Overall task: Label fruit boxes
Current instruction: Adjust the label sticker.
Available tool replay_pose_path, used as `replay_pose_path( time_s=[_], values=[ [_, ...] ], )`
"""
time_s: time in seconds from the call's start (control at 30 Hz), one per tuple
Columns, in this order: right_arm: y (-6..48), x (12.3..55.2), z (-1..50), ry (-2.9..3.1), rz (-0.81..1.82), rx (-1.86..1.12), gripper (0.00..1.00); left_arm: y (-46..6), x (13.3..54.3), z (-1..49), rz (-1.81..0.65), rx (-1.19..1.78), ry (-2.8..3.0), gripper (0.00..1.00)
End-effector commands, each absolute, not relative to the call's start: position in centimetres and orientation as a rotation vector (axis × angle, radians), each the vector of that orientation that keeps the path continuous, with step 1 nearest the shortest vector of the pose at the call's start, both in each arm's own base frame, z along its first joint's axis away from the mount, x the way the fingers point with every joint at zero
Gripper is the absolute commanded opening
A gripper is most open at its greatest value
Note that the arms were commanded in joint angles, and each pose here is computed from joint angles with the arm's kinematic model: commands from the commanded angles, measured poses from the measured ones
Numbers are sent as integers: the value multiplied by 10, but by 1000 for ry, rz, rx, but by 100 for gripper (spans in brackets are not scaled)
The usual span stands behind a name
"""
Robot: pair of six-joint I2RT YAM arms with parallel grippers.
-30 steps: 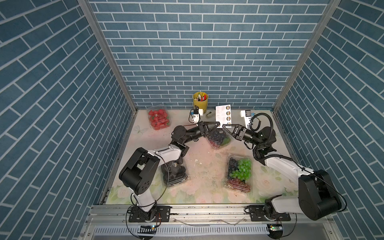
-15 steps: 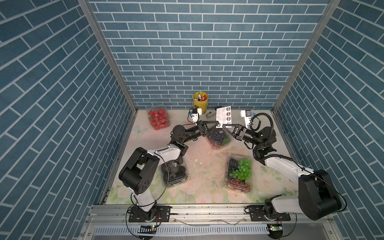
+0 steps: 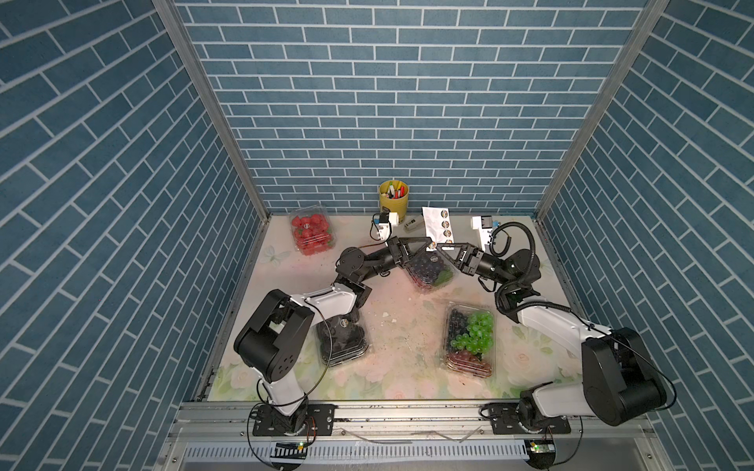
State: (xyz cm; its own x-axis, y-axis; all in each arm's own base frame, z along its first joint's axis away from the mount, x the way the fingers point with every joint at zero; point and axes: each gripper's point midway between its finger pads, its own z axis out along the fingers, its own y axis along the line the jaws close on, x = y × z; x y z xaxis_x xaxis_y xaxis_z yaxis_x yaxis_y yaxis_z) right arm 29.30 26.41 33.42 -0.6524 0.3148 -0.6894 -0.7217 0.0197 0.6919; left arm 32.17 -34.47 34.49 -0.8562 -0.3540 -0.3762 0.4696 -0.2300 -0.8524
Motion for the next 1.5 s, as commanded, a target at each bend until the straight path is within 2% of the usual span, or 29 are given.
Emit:
replay_pose_path(
  time_s=[0.0, 0.3, 0.6, 1.47],
  values=[
    [265, 290, 349, 1489, 1754, -450, 0, -353, 309, 358, -2144, 221, 1474, 0],
    [264, 289, 353, 1477, 1758, -452, 0, -359, 310, 348, -2155, 216, 1491, 0],
    [262, 281, 356, 1462, 1760, -469, 0, -344, 324, 340, -2120, 168, 1496, 0],
    [265, 292, 352, 1471, 1779, -443, 0, -364, 311, 339, -2160, 208, 1507, 0]
  ],
)
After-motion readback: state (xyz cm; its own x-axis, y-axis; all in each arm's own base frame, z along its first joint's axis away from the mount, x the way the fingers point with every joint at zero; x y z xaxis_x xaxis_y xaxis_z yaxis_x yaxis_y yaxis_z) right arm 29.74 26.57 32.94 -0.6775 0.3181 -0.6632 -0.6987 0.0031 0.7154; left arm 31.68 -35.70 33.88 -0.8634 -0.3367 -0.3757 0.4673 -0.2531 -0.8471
